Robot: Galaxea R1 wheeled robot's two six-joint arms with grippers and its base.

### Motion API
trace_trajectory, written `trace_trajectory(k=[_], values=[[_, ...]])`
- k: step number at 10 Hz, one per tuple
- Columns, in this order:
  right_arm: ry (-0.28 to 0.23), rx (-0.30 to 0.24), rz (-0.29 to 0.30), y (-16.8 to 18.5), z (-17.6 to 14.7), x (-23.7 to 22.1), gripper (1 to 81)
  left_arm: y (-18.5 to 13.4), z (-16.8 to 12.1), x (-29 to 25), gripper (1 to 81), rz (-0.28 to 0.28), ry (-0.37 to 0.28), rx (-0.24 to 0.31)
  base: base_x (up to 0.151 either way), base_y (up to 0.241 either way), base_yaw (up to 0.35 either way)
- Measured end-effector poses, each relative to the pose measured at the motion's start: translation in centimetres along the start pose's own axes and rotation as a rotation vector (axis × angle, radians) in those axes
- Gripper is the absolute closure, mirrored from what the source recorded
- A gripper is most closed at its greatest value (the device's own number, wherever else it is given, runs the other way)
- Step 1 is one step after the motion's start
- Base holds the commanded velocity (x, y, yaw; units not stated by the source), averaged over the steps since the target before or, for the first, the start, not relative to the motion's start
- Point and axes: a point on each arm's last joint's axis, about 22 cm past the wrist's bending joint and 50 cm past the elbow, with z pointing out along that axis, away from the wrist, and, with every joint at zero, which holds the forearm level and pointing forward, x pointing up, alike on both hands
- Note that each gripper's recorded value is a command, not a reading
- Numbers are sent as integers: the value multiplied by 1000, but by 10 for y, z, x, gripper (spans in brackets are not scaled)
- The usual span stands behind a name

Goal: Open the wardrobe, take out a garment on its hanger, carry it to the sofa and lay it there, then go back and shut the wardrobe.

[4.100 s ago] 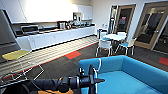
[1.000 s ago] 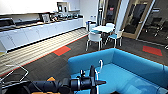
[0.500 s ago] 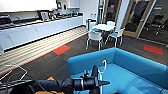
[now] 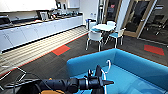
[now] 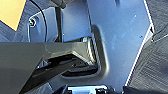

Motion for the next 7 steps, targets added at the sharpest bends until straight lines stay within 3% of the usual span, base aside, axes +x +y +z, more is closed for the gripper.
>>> trace_trajectory(k=[3, 7], values=[[-2, 1, 2, -1, 0, -2, 10, -3, 9, 1, 811, 14, -3, 1, 0, 0, 0], [-2, 1, 2, -1, 0, -2, 10, -8, 42, 20, 811, 53, -5, 10, 0, 0, 0]])
